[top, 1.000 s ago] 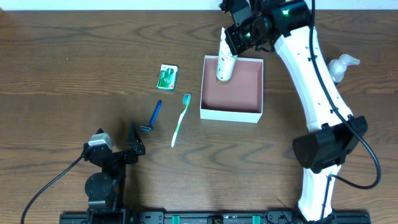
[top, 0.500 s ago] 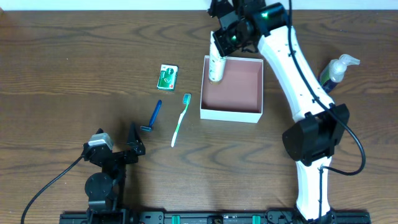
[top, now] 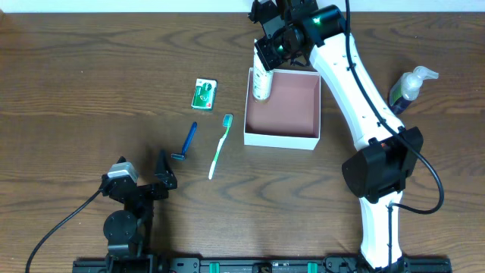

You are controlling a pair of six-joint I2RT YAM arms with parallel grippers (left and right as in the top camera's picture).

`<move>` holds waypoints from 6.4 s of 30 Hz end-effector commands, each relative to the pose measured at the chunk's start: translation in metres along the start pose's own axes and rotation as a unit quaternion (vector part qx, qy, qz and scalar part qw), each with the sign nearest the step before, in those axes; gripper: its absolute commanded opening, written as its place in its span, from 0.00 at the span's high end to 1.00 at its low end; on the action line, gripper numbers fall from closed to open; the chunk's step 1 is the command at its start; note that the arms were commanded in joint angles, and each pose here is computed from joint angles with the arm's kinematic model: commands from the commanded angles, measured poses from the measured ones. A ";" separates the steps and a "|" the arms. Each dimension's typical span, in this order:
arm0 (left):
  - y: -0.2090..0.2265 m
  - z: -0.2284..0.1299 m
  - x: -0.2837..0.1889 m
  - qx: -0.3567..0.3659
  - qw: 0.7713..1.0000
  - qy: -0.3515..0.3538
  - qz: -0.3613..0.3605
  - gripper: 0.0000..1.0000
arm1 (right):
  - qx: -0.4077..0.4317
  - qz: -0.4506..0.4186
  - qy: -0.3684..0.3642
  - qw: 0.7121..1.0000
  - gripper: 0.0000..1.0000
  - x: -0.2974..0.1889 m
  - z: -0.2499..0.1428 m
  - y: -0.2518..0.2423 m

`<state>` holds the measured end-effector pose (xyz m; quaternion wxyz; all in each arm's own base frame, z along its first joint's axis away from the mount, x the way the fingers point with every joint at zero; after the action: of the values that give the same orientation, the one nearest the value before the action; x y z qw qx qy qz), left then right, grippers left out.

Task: Pack container
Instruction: 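Lower the tube upright into the box and open the right gripper, then move the right gripper to the foam soap bottle and grasp its pump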

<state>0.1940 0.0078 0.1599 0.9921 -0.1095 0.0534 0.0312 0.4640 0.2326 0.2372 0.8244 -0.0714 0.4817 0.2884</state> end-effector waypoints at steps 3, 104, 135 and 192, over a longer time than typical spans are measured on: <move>0.004 -0.015 0.002 0.003 1.000 0.020 0.005 0.02 | 0.000 0.004 -0.012 1.000 0.99 -0.006 0.006 0.006; 0.004 -0.015 0.002 0.003 1.000 0.020 0.005 0.02 | 0.869 -0.262 -0.136 0.398 0.01 -0.171 -0.148 -0.255; 0.004 -0.015 0.002 0.003 1.000 0.020 0.005 0.02 | 0.868 -0.331 -0.088 0.358 0.12 -0.130 -0.195 -0.295; 0.004 -0.015 0.002 0.003 1.000 0.020 0.005 0.02 | 0.877 -0.268 -0.076 0.392 0.48 -0.103 -0.193 -0.303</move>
<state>0.1940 0.0078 0.1599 0.9921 -0.1095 0.0534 0.0312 0.4474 -0.1278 0.1782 0.5046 0.5901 0.3595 -0.5177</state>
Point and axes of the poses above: each gripper's point midway between its finger pads, its own x axis out along the fingers, its own y axis along the line the jaws close on, z = x × y, the point moved 5 cm from there along -x, back along the fingers, and after that the axes turned 3 degrees about x, right-handed, at the moved point
